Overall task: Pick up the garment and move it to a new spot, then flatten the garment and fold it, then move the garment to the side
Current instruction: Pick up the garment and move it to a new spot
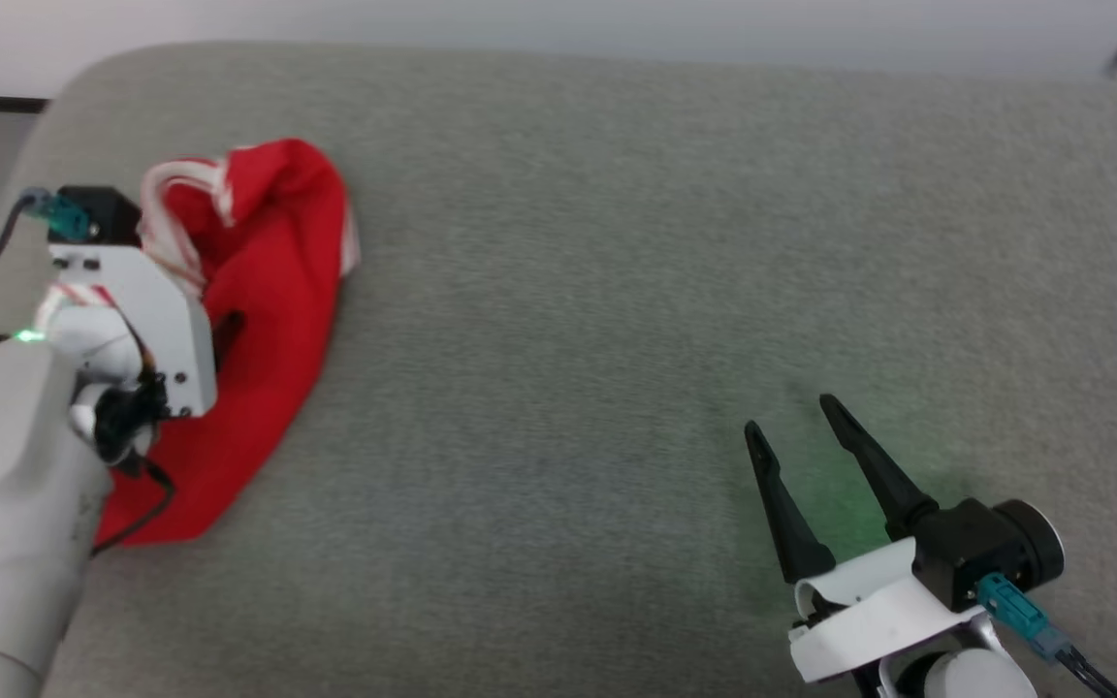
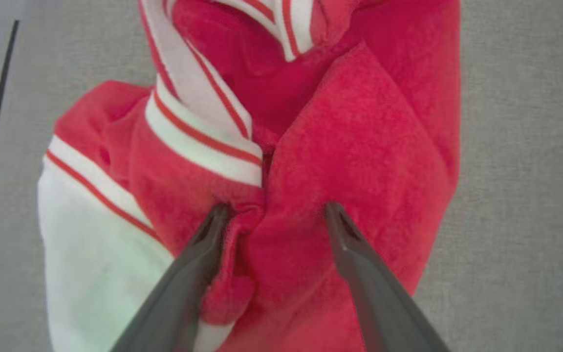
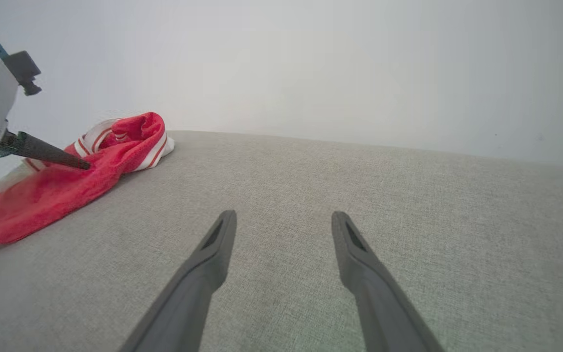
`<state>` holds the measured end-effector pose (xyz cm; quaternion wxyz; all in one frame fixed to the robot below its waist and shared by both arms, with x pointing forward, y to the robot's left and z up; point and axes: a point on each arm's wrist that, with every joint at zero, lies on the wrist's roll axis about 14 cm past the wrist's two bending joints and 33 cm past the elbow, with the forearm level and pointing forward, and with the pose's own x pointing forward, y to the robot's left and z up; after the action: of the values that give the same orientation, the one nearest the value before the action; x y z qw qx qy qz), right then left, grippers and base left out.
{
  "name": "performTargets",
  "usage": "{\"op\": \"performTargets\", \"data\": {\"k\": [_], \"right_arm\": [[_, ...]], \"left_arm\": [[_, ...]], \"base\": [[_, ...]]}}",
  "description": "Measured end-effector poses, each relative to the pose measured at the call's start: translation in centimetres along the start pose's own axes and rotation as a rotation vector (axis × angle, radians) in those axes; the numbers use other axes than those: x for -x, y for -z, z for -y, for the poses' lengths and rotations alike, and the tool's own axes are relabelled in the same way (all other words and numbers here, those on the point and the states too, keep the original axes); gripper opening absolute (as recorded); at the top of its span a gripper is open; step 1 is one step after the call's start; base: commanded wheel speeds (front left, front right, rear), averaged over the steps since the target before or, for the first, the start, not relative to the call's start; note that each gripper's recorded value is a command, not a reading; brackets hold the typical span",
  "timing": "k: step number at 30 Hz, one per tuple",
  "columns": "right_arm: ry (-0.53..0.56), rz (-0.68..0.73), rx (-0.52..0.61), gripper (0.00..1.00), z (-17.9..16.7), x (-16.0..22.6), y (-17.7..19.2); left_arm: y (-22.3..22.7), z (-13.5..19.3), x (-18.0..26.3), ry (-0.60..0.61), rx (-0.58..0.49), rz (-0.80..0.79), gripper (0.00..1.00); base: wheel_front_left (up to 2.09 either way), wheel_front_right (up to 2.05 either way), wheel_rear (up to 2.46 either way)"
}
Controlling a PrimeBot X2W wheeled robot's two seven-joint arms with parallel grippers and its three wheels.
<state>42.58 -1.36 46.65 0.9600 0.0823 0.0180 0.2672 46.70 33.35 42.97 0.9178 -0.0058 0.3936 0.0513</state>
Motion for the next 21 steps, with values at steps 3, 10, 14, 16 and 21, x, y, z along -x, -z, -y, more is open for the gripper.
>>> {"op": "performTargets", "data": {"k": [3, 10, 14, 16, 21], "right_arm": [[0.017, -0.004, 0.009, 1.0, 0.7, 0.0, 0.1], [0.061, -0.028, 0.015, 1.0, 2.5, 0.2, 1.1], [0.072, -0.037, 0.017, 1.0, 3.2, 0.1, 1.5], [0.078, -0.036, 0.016, 1.0, 3.4, 0.1, 1.5], [0.082, -0.031, 0.015, 1.0, 3.6, 0.1, 1.4]], "left_arm": [[0.7, 0.0, -1.2, 0.005, 0.014, -0.057, 1.0], [2.4, 0.2, -4.0, -0.002, 0.003, -0.186, 1.0], [2.8, 0.5, -5.5, 0.006, 0.034, -0.218, 1.0], [3.1, 0.7, -6.0, 0.011, 0.03, -0.238, 1.0], [3.4, 1.2, -6.6, 0.031, 0.051, -0.252, 0.5]], "base": [[0.0, 0.0, 0.0], [0.0, 0.0, 0.0], [0.0, 0.0, 0.0], [0.0, 0.0, 0.0], [0.0, 0.0, 0.0]]}}
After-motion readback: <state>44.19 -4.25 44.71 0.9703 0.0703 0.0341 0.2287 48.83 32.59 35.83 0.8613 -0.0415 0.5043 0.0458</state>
